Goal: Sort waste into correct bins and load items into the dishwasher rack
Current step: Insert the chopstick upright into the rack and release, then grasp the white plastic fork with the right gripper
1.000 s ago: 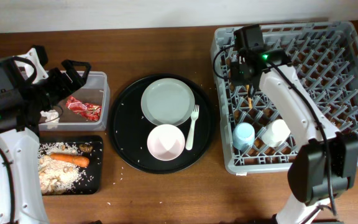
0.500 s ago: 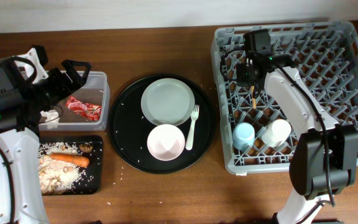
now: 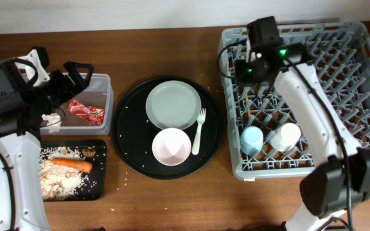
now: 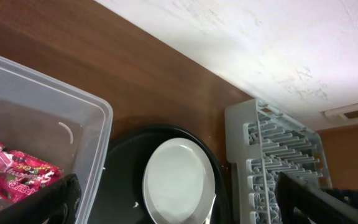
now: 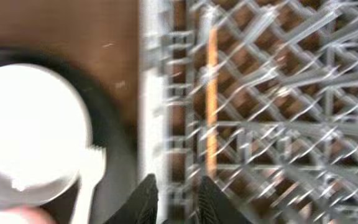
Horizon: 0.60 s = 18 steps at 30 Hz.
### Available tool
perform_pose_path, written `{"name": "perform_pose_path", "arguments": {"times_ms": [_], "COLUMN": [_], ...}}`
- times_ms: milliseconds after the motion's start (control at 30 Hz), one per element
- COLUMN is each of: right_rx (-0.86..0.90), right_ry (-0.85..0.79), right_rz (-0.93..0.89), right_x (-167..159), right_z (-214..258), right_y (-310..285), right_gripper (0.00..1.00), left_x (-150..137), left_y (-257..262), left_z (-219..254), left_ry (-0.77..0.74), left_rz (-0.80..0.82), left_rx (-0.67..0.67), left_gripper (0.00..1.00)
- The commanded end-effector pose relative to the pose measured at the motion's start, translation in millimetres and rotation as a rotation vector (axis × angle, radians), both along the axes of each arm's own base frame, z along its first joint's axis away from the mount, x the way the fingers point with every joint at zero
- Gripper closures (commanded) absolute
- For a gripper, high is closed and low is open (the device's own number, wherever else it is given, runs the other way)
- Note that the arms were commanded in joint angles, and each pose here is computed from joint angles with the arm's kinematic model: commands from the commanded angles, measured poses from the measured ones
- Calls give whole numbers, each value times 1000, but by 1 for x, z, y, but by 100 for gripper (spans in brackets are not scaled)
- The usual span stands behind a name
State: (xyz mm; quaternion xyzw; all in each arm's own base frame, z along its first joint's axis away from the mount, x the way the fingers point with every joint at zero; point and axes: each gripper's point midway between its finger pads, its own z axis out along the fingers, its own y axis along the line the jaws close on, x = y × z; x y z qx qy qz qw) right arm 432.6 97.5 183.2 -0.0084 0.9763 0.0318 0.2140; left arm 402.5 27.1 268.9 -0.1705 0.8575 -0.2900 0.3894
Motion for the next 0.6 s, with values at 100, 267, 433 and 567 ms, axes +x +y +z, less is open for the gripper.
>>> {"name": "perform_pose_path", "arguments": {"times_ms": [100, 267, 433, 567], "right_rx": [81, 89, 102, 121], "right_ry": [188, 154, 158, 153], "right_rz": [-70, -147, -230, -247], "right_x": [-68, -85, -94, -92], "right_z": [-45, -126, -159, -159], "right_y": [94, 116, 107, 110], "right_gripper": [84, 80, 81, 80], "left_x": [-1, -1, -1, -1], "left_y": [0, 0, 0, 0], "left_z": [4, 4, 4, 4], "left_ry": [-9, -9, -9, -9], "left_rz": [5, 4, 5, 4], "left_rx": [-1, -1, -1, -1], "left_gripper": [1, 1, 1, 1]}}
